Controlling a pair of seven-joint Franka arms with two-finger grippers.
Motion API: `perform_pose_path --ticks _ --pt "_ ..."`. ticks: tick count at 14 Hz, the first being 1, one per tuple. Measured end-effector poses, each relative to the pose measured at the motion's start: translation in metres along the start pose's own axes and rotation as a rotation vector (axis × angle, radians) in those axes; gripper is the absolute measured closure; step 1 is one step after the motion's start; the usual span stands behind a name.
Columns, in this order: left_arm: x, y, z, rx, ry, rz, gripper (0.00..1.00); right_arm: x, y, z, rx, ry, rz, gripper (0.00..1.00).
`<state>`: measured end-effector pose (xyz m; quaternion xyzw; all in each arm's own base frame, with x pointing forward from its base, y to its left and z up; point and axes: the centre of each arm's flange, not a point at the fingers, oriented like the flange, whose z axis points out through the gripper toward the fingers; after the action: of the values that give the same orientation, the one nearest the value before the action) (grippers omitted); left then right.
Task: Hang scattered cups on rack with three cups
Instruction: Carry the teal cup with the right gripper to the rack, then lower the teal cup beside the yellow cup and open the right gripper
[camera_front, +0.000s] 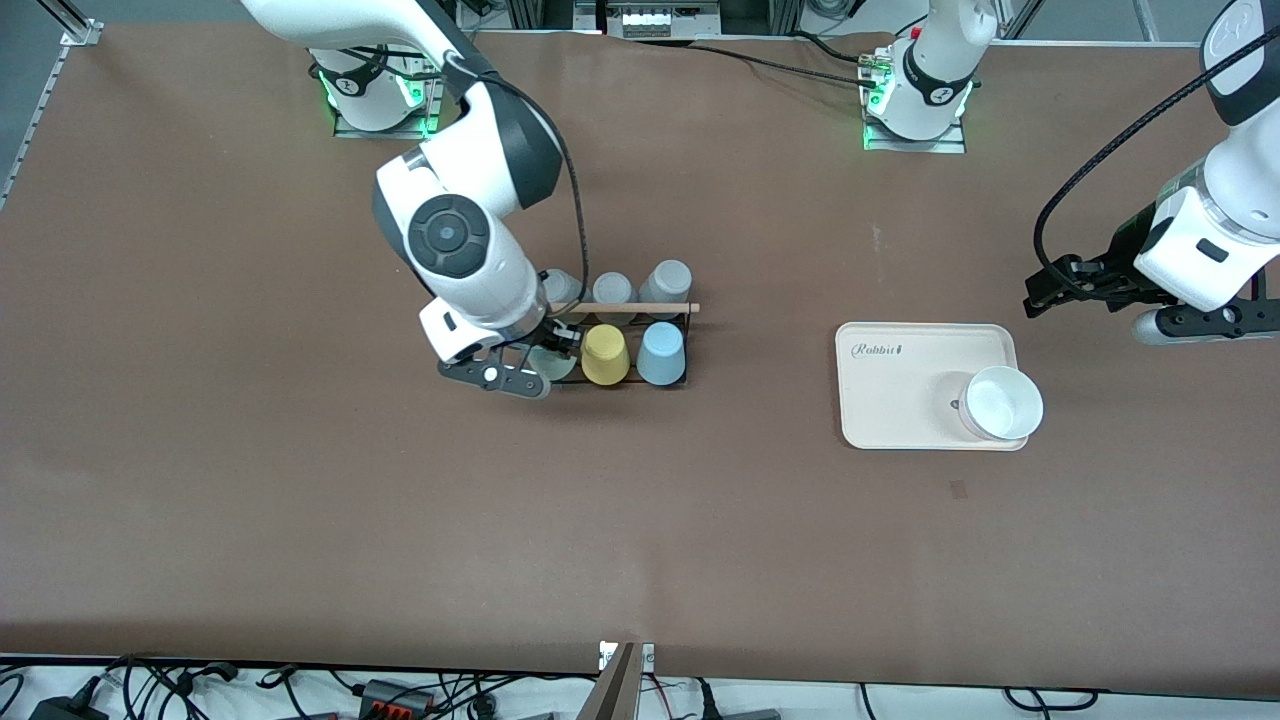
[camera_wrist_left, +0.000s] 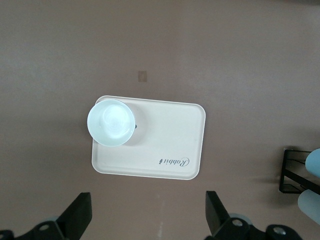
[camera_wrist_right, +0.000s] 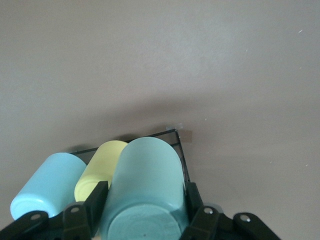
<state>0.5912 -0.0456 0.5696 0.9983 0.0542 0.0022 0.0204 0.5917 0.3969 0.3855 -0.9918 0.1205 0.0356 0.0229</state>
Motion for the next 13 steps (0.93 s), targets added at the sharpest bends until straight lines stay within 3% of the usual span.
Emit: perform_pose_path --ticks 13 --pt "0.000 0.000 0.000 0.000 0.000 0.000 0.00 0.002 -0.002 0.043 -0.056 -0.027 -0.003 0.33"
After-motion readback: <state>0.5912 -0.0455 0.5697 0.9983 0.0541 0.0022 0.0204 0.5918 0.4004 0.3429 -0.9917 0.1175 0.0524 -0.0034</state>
